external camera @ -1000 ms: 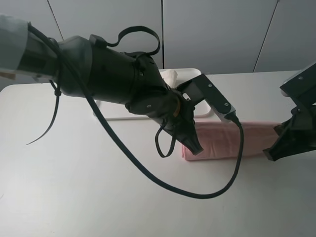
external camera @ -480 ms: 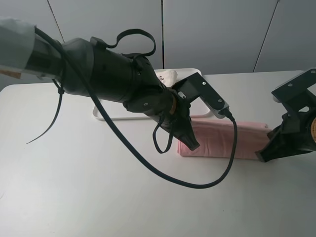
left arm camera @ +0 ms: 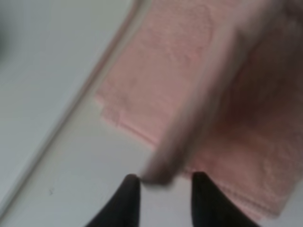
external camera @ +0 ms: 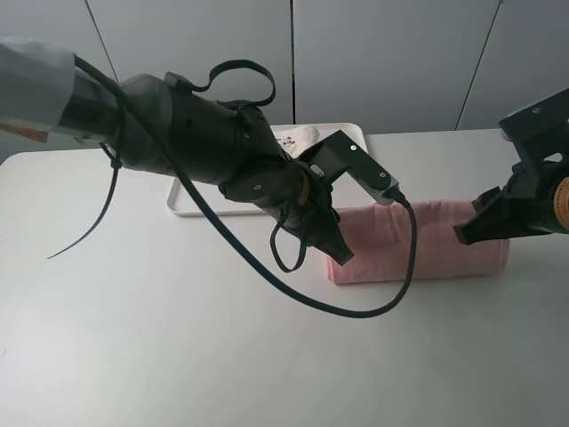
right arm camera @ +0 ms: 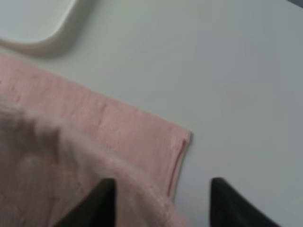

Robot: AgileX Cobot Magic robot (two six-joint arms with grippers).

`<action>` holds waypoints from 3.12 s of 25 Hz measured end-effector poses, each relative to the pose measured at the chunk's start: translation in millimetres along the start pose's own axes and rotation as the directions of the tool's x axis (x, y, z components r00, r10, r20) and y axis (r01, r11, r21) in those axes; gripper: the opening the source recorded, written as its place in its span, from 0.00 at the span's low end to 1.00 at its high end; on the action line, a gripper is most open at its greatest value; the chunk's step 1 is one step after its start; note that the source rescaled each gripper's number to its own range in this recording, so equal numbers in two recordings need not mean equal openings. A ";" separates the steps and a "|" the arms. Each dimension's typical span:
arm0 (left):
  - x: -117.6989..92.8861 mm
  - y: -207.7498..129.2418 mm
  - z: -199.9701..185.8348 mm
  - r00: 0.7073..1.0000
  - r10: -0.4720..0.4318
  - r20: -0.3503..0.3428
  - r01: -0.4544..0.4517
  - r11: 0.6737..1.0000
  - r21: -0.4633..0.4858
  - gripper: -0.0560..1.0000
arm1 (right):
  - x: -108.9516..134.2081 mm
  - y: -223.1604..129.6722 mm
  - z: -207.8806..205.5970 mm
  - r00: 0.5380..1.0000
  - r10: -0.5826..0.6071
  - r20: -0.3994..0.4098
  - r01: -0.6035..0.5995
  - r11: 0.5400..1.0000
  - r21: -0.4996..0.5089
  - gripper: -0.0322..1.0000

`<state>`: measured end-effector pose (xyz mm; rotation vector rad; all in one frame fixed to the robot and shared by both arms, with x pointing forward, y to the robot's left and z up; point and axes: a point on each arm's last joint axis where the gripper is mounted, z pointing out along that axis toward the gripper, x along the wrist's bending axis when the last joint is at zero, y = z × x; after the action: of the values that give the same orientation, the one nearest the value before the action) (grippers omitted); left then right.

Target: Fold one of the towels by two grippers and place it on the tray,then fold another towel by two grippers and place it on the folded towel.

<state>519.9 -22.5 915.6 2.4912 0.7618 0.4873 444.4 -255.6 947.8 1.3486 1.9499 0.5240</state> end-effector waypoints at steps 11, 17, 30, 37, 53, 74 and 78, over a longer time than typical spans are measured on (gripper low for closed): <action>17.6 -5.2 0.8 0.986 -0.160 -0.037 0.162 0.986 0.050 1.00 | -7.3 -2.7 1.4 0.959 0.267 0.095 -0.270 0.963 0.020 1.00; 39.5 9.6 -7.2 0.927 -0.370 -0.053 0.374 0.918 0.130 1.00 | -3.4 8.3 11.5 0.937 0.338 0.092 -0.350 0.920 0.177 1.00; 45.6 25.6 18.2 0.854 -0.520 0.016 0.493 0.818 0.297 1.00 | -38.6 35.4 33.5 0.902 0.417 0.109 -0.413 0.765 0.493 1.00; 44.3 26.8 37.3 0.827 -0.563 0.009 0.520 0.770 0.370 1.00 | -58.7 26.4 44.9 0.874 0.486 -0.004 -0.377 0.684 0.624 1.00; 44.4 23.4 48.5 0.765 -0.642 -0.060 0.611 0.693 0.383 1.00 | -54.6 18.6 74.5 0.884 0.468 -0.020 -0.323 0.640 0.697 1.00; 43.0 26.2 74.1 0.776 -0.622 -0.102 0.586 0.652 0.481 1.00 | -54.6 18.7 74.5 0.885 0.465 -0.023 -0.320 0.642 0.696 1.00; 44.4 29.5 78.0 0.779 -0.618 -0.105 0.582 0.651 0.488 1.00 | -54.5 18.5 73.8 0.885 0.465 -0.023 -0.316 0.636 0.704 1.00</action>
<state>602.9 -44.4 876.2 2.4397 1.7943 -0.0667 522.3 -303.4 927.6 2.3181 2.1107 0.1067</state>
